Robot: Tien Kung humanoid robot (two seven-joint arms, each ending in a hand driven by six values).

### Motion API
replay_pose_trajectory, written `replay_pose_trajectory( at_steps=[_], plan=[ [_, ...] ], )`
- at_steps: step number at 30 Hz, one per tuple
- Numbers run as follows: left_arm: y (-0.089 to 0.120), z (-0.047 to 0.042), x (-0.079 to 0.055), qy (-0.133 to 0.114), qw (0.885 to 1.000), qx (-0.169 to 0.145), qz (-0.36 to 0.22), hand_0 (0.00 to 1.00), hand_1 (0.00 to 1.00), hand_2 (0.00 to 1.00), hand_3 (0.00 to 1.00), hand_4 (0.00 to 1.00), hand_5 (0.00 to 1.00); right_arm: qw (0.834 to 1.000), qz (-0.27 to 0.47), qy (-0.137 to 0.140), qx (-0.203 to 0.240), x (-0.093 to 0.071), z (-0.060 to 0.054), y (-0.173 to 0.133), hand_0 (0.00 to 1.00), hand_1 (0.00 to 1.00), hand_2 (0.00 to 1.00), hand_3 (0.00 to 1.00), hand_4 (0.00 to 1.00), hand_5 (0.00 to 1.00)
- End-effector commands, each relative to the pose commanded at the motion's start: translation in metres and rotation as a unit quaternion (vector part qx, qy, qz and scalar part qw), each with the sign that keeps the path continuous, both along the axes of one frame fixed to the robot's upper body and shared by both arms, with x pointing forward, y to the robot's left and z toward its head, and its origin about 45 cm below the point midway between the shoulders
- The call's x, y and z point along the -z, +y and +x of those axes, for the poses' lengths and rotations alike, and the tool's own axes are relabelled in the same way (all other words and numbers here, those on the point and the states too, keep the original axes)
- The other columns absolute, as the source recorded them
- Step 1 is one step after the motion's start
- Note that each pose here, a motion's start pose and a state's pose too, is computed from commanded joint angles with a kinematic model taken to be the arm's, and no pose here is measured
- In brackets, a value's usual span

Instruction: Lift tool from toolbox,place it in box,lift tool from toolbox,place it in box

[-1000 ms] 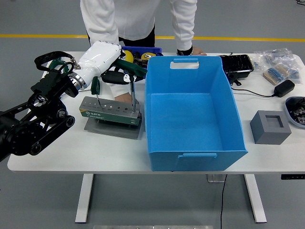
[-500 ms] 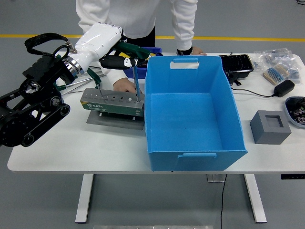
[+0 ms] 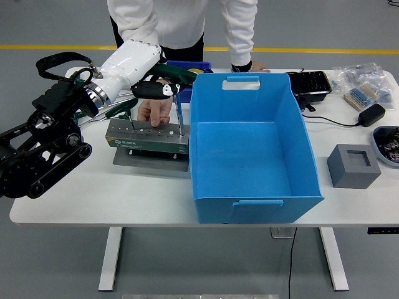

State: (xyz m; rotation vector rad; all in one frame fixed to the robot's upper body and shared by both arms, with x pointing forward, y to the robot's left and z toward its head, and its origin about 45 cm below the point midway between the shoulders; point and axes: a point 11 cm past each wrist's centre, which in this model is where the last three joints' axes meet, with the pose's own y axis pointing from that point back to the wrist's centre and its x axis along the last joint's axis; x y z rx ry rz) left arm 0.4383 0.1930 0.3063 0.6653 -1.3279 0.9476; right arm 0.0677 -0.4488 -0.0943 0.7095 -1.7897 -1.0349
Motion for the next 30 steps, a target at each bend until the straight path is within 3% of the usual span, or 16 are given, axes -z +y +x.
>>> replay_pose_trajectory(
  at_steps=[14, 30],
  plan=[
    [0.008, -0.0162, 0.005, -0.008, 1.000, -0.007, -0.007, 0.168, 0.002, 0.008, 0.023, 0.683, 0.702, 1.000, 0.002, 0.002, 0.002, 0.001, -0.003, 0.002, 0.680, 0.641, 0.715, 0.561, 0.795, 0.718],
    [0.008, -0.0208, -0.022, -0.032, 0.999, -0.007, -0.023, 0.168, 0.002, 0.007, 0.023, 0.681, 0.700, 1.000, 0.002, 0.007, 0.003, 0.002, -0.008, 0.003, 0.678, 0.641, 0.716, 0.561, 0.795, 0.719]
  ],
)
